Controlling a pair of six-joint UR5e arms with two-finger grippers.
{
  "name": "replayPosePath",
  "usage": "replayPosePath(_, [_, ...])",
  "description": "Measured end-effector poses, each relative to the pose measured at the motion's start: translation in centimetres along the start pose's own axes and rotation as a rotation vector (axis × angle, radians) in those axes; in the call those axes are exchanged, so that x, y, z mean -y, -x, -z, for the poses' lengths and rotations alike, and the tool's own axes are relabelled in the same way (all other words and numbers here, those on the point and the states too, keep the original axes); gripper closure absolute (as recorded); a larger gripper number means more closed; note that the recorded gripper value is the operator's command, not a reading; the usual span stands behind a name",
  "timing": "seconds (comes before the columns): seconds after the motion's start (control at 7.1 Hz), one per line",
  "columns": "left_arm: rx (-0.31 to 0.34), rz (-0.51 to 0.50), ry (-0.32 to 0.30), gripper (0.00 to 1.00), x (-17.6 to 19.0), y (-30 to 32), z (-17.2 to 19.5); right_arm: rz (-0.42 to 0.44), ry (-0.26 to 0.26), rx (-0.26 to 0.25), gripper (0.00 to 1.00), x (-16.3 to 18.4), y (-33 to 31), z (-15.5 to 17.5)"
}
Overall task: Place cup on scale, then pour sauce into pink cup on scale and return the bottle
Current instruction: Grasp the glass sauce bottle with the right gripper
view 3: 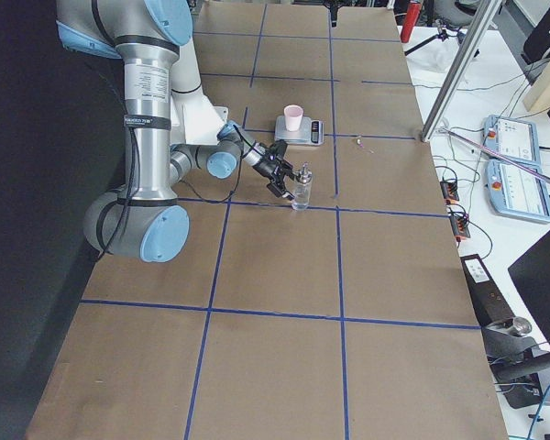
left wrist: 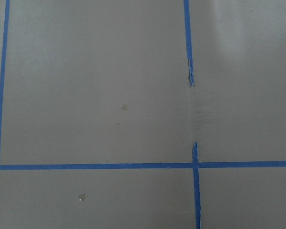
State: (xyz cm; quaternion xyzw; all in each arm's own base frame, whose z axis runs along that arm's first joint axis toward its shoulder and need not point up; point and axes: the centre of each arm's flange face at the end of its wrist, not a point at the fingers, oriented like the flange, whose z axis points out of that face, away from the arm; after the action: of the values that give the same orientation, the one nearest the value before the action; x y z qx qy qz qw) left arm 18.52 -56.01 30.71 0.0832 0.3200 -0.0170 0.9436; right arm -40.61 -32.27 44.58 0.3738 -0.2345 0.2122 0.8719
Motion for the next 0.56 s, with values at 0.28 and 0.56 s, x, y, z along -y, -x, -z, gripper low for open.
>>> replayPosePath(0.28, [0.0, 0.009, -0.002, 0.0, 0.0, 0.14, 0.11, 0.01, -0.004, -0.009, 0.0, -0.45, -0.04, -0.56])
replayPosePath(0.56, [-0.001, 0.013, -0.005, 0.0, -0.02, 0.08, 0.31, 0.014, -0.011, -0.02, 0.0, -0.39, -0.31, -1.08])
